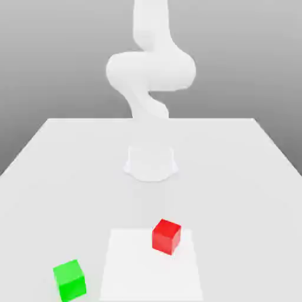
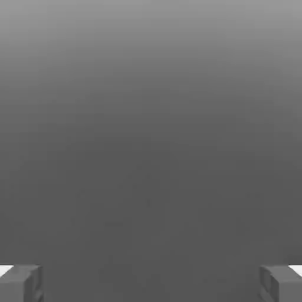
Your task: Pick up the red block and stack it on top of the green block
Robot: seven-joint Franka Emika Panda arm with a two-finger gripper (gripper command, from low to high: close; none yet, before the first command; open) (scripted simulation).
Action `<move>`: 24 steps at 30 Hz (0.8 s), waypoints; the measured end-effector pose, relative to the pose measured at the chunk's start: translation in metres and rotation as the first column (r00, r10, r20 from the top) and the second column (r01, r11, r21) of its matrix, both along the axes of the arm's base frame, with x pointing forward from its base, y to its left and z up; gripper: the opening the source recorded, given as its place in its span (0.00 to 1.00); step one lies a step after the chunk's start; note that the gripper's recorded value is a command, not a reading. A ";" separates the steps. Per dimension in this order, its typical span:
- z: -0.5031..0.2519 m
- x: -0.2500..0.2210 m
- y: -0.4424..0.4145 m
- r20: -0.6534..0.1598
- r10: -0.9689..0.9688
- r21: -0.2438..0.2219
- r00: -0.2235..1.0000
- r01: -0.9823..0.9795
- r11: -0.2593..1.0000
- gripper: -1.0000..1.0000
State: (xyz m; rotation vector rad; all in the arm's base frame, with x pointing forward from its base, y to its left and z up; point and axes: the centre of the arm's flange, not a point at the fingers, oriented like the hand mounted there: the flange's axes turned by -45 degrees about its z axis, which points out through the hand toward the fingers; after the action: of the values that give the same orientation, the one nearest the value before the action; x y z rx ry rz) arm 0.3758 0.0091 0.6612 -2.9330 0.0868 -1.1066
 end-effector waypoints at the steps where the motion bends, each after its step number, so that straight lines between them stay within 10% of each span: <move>1: -0.025 0.012 0.004 -0.038 -0.019 0.008 0.999 0.019 1.000 0.50; 9: -0.224 0.054 0.018 -0.329 -0.165 0.047 0.930 0.190 0.981 0.50; 17: -0.427 -0.005 0.025 -0.623 -0.298 0.026 0.723 0.400 0.916 0.50; 24: -0.502 -0.018 0.027 -0.659 -0.315 0.017 0.683 0.432 0.902 0.50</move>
State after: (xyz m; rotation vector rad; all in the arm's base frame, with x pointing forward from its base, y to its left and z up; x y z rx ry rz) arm 0.3573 0.0363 0.1593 -3.0417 0.7776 -0.0039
